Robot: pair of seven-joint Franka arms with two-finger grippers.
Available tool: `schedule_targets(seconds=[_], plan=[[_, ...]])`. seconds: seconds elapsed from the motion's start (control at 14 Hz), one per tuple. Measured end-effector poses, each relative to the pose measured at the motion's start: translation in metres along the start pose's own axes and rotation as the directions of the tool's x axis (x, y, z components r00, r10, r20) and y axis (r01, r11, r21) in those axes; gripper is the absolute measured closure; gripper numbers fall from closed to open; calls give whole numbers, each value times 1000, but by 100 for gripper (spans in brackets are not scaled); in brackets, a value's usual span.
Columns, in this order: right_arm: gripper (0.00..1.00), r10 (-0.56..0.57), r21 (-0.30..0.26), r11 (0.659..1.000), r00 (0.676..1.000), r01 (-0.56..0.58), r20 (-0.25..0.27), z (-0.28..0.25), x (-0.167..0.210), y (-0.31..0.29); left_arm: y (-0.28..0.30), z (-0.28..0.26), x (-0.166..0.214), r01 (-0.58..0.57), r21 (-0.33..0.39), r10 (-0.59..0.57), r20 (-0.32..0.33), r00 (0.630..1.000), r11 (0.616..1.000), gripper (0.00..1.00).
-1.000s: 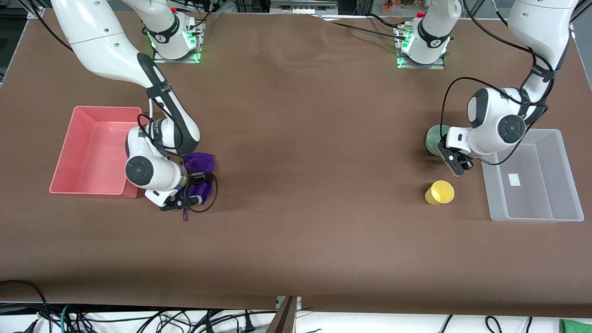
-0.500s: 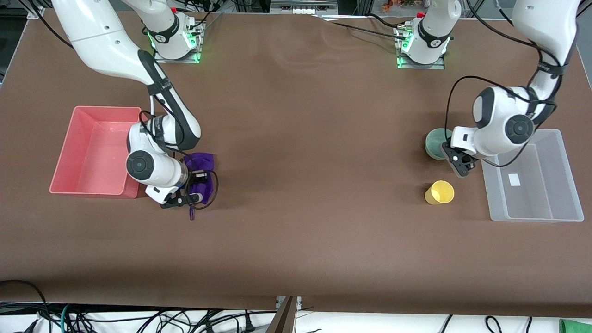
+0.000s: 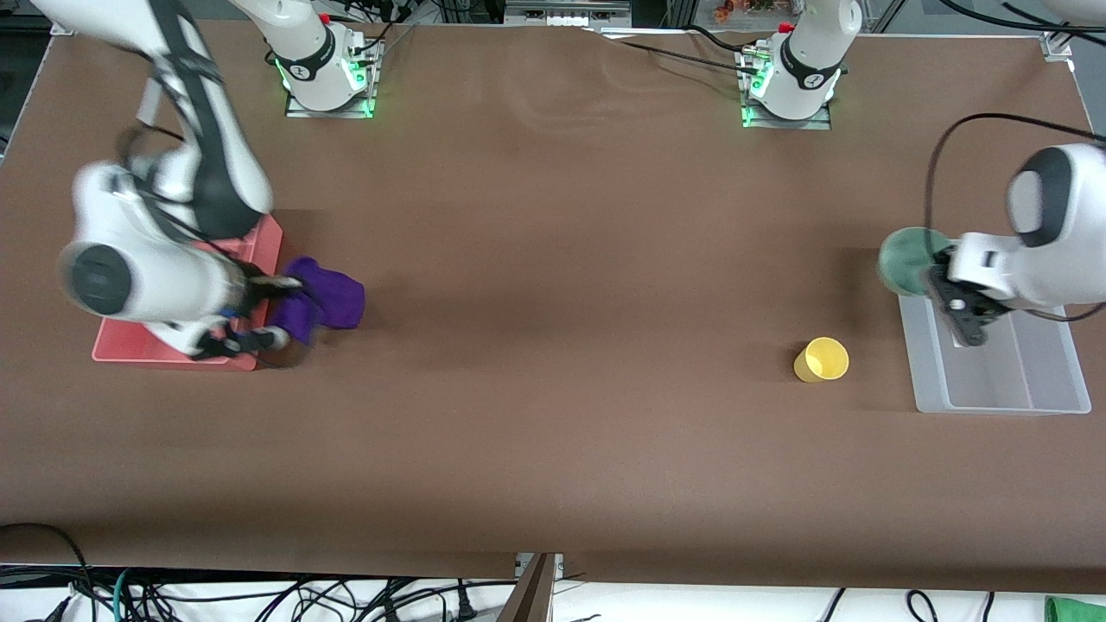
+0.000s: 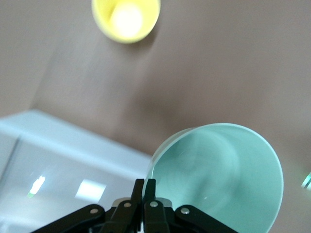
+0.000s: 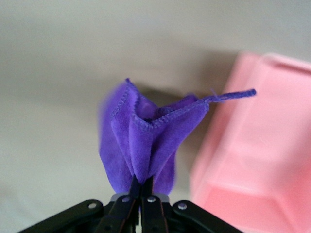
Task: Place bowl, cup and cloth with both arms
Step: 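Carry the cloth into the pink bin while the left gripper moves the bowl, then release the cloth in the pink bin while the left gripper reaches the yellow cup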
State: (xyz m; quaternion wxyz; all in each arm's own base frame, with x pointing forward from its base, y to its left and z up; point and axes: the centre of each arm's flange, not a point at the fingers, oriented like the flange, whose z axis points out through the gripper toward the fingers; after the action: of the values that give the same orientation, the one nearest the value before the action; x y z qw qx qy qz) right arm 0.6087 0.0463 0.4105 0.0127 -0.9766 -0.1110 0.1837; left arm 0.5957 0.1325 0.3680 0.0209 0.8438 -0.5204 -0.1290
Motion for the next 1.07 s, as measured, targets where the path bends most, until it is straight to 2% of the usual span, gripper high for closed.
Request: schedule_targets(seconds=[0.14,0.29,0.5,0.57,0.71,0.86,1.07], plan=[[98,-50,33,998,998,49,42,-14,-43,82,-30,22,-40,-20,4,20,7,1000,1000,97],[98,-92,66,994,994,87,67,-8,-76,155,-59,60,-63,-40,42,41,-16,999,998,97],[98,-150,39,989,982,146,118,-2,-106,205,-88,133,-81,-41,71,45,-53,998,997,97],[98,-151,37,988,981,148,125,0,-108,209,-93,151,-84,-37,66,41,-60,997,997,91],[98,-148,39,989,980,144,134,10,-108,213,-98,155,-87,-33,70,38,-65,997,997,71],[98,-107,22,994,986,105,131,29,-96,215,-102,115,-87,-25,105,32,-68,997,994,52],[98,-12,-17,1000,993,14,113,62,-61,195,-83,23,-54,77,78,-70,-89,994,994,21]])
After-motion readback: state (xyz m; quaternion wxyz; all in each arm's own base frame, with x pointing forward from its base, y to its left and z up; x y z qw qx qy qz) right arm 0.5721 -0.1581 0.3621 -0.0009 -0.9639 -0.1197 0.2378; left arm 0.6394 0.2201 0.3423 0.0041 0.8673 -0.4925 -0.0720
